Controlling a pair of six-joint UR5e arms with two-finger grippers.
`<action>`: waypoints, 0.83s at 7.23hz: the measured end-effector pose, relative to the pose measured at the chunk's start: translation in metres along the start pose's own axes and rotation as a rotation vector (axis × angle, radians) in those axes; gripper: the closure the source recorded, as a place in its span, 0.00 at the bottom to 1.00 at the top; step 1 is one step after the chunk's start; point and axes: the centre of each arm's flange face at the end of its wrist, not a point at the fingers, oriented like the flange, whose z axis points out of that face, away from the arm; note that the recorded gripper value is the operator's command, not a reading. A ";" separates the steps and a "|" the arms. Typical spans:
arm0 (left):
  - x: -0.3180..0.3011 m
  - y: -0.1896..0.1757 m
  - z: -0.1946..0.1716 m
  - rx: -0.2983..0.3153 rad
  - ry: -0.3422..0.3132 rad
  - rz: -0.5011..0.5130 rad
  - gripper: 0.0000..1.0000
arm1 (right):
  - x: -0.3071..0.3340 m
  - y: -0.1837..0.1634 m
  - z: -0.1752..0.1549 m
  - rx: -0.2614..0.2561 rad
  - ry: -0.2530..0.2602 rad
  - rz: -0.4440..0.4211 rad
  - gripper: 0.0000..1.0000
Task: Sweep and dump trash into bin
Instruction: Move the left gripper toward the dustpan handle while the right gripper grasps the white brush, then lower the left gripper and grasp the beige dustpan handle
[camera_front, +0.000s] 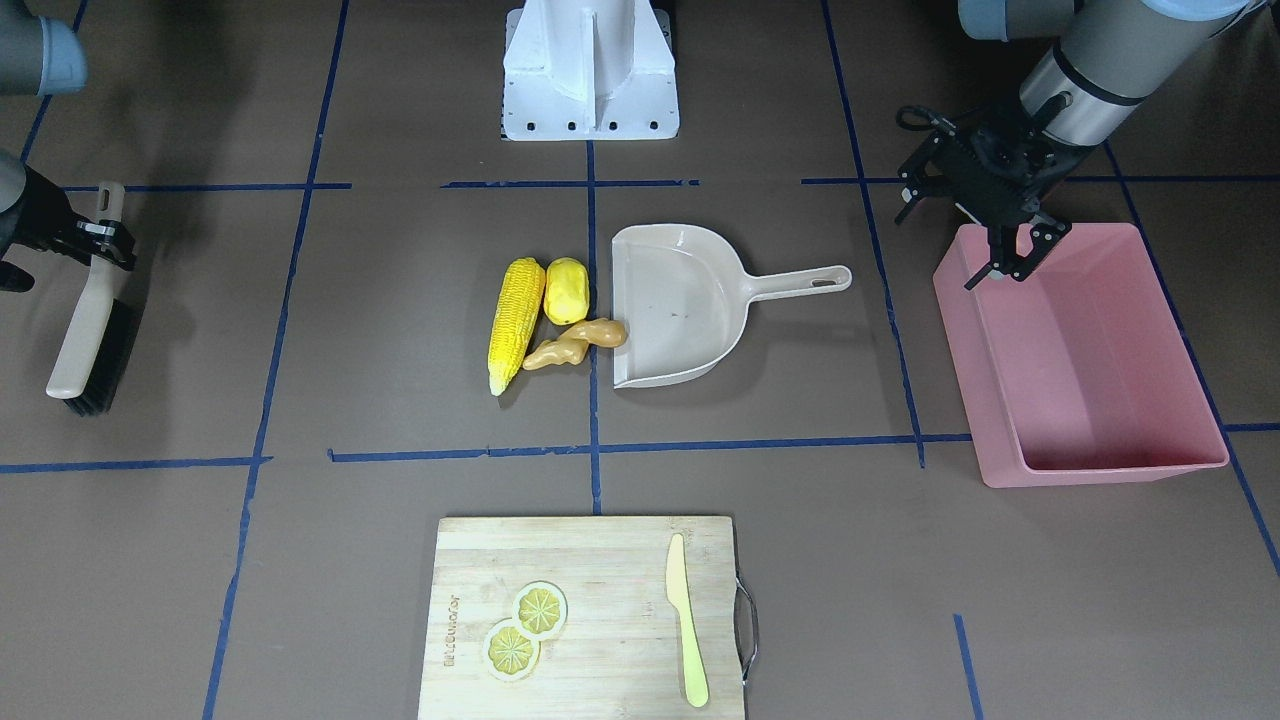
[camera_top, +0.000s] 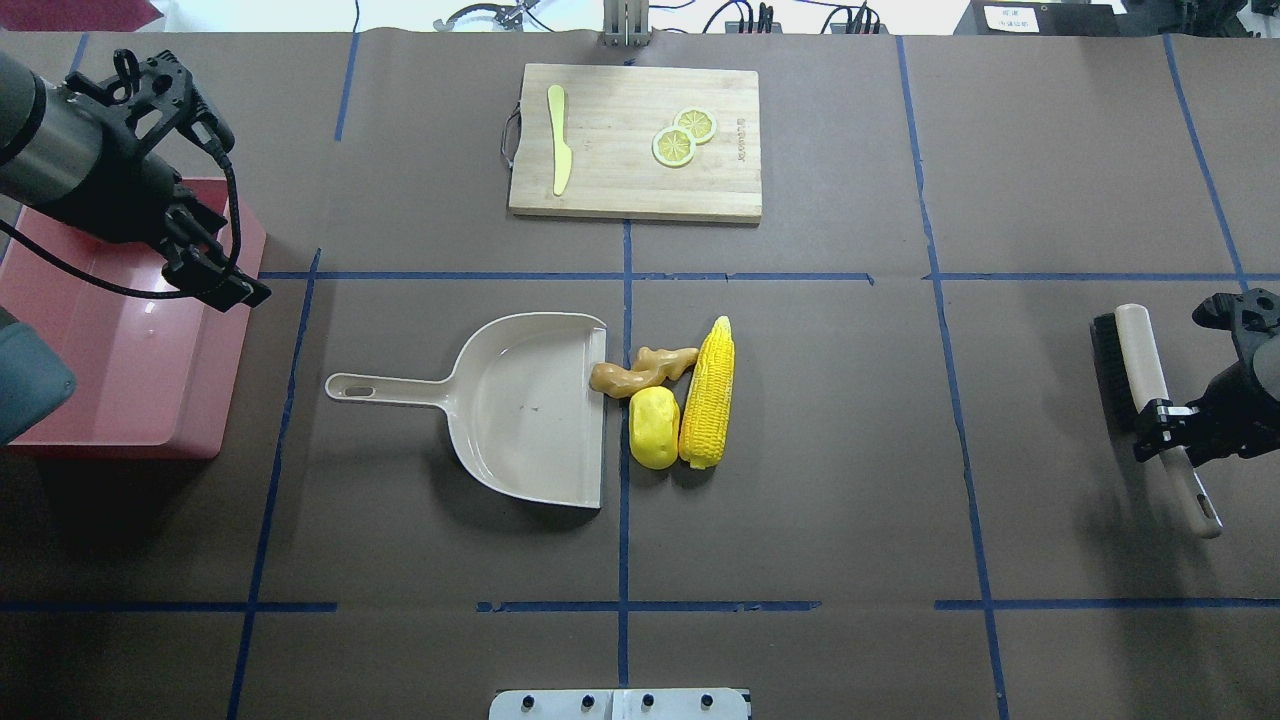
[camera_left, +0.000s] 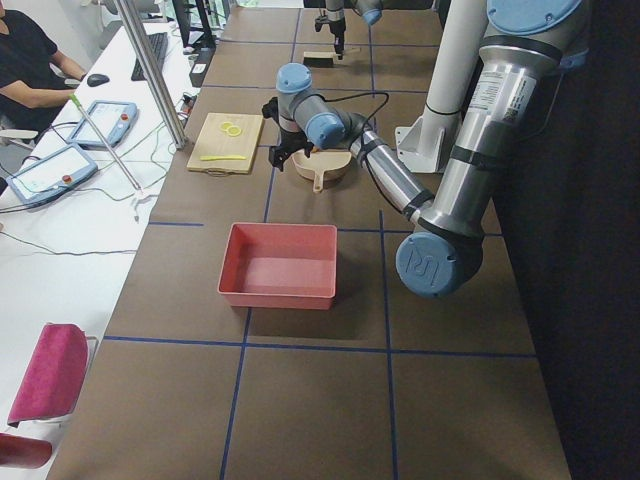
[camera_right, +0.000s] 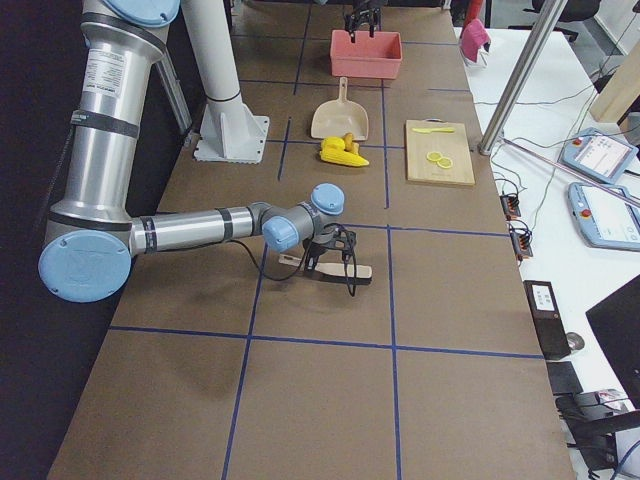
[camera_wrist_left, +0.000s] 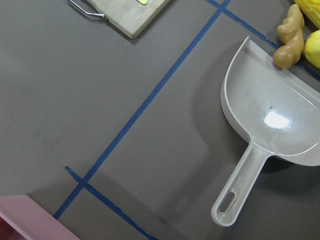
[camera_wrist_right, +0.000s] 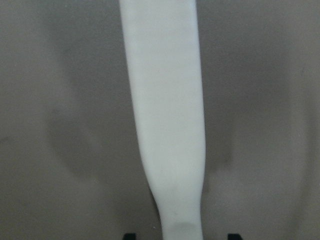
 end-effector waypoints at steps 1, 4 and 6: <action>0.000 0.000 0.000 0.000 0.000 0.000 0.00 | 0.000 0.001 0.000 -0.002 -0.001 0.000 1.00; 0.001 0.000 0.001 0.000 0.002 0.007 0.00 | -0.010 0.006 -0.013 0.008 -0.024 -0.021 1.00; 0.002 0.002 0.002 0.000 0.003 0.078 0.00 | -0.030 0.014 -0.038 0.038 -0.061 -0.057 1.00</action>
